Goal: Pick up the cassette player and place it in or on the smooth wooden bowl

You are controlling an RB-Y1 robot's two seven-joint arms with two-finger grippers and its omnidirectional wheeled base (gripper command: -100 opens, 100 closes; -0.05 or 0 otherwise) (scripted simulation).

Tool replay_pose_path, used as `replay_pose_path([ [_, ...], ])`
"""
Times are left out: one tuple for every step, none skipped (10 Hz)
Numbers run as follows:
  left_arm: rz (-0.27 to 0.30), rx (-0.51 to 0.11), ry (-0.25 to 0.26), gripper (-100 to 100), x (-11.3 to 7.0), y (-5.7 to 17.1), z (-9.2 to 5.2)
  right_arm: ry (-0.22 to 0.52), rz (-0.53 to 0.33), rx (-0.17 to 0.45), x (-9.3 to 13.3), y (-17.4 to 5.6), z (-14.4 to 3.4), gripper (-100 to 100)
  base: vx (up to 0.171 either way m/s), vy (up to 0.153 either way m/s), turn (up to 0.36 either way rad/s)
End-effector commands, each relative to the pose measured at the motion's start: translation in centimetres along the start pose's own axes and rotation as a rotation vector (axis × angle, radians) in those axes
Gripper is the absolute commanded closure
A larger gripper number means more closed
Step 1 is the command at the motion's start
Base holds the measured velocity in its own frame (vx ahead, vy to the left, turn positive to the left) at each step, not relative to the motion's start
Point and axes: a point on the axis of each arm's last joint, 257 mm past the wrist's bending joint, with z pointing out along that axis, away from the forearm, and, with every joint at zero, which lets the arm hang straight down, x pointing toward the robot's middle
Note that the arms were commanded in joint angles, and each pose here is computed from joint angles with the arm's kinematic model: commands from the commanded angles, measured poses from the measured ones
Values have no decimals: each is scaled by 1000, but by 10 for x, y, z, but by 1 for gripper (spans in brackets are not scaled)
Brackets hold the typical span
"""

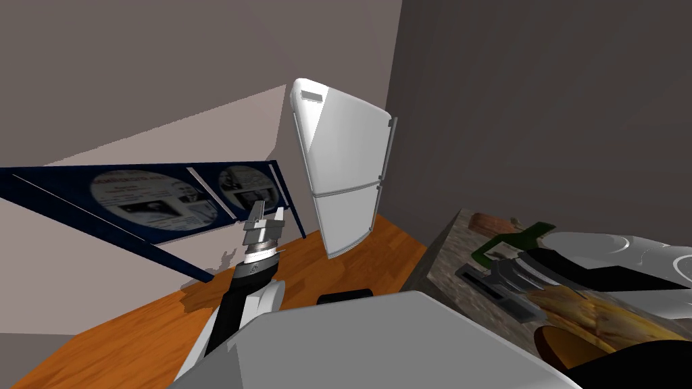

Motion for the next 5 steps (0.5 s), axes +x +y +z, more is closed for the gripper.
replay_pose_path([
  [0, 0, 0, 0, 0, 0, 0, 0, 0, 0, 0, 0, 0, 100, 0, 0, 0],
  [0, 0, 0, 0, 0, 0, 0, 0, 0, 0, 0, 0, 0, 100, 0, 0, 0],
  [0, 0, 0, 0, 0, 0, 0, 0, 0, 0, 0, 0, 0, 100, 0, 0, 0],
  [0, 0, 0, 0, 0, 0, 0, 0, 0, 0, 0, 0, 0, 0, 0, 0, 0],
  [0, 0, 0, 0, 0, 0, 0, 0, -7, 2, -8, -2, -9, 100, -10, -3, -70],
])
